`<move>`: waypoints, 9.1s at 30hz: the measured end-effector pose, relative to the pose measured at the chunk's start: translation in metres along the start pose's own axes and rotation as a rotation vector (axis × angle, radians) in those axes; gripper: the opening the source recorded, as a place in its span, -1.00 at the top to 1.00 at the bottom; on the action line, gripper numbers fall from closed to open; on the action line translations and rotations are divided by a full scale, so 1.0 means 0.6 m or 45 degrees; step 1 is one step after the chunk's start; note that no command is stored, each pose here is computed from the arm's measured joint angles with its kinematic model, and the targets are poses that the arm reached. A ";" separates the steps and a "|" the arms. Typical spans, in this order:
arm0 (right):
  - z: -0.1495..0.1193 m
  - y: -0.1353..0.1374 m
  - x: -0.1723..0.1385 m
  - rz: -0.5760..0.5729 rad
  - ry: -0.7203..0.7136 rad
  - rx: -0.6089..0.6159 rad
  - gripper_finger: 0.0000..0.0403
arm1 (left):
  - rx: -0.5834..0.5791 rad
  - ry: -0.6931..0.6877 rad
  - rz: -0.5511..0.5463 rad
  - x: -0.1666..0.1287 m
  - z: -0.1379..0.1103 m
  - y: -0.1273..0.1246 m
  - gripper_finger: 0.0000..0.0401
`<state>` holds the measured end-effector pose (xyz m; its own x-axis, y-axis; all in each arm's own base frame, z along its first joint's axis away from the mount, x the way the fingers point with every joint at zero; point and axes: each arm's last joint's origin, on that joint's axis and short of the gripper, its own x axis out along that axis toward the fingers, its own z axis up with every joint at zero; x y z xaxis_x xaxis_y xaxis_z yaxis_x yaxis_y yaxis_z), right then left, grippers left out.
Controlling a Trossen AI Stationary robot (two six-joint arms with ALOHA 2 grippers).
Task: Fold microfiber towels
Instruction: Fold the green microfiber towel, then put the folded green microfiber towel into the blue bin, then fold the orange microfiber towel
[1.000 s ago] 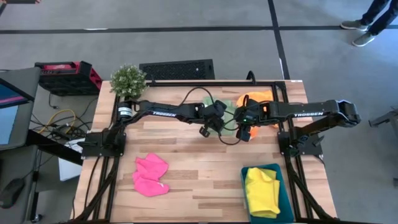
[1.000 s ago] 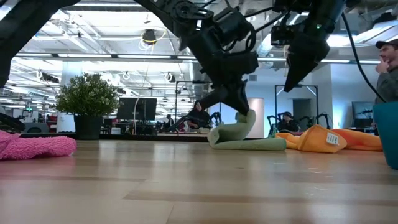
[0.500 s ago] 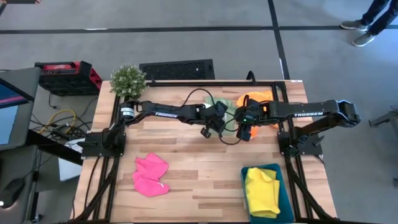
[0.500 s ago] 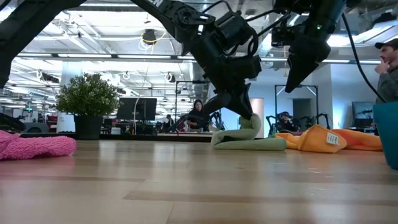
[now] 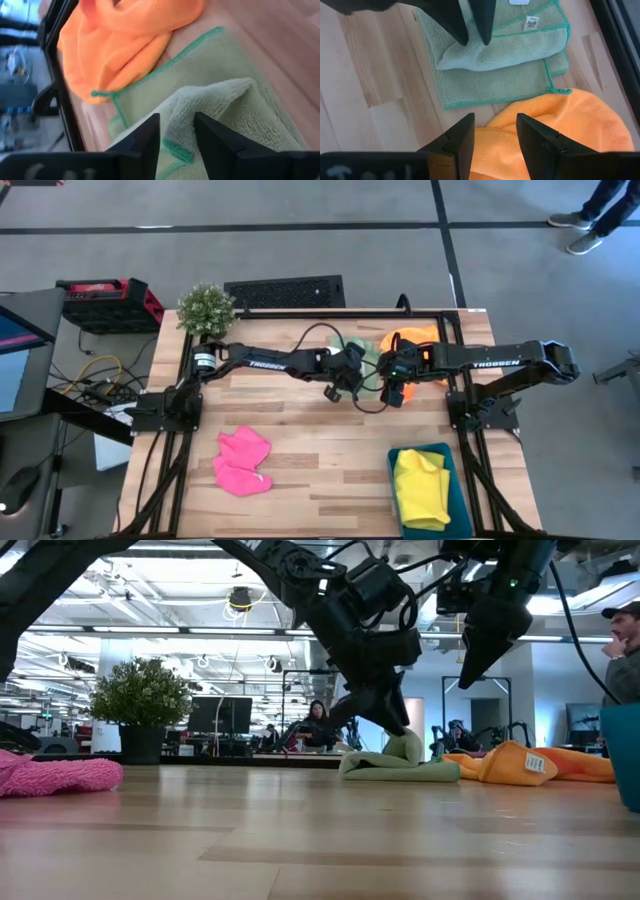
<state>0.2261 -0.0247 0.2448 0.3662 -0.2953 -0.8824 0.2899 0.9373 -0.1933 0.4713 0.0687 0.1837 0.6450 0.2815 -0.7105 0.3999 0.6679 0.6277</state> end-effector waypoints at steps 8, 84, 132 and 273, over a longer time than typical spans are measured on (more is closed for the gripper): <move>0.000 0.000 0.000 0.000 0.000 0.000 0.16 | -0.110 0.076 0.030 -0.042 0.014 0.002 0.36; 0.017 0.096 0.149 0.051 0.135 -0.729 0.16 | -0.568 0.265 -0.118 -0.322 0.002 0.013 0.36; 0.015 0.086 0.227 -0.001 0.241 -0.579 0.92 | -0.559 0.262 -0.123 -0.322 0.002 0.013 0.36; -0.231 0.388 -0.156 0.851 0.467 -0.328 0.26 | -0.653 -0.010 -0.497 -0.340 0.058 -0.034 0.36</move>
<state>0.1366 0.2466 0.2232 0.0636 0.3808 -0.9225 -0.1177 0.9207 0.3720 0.3543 -0.0263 0.3267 0.5206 -0.0524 -0.8522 0.2453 0.9652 0.0904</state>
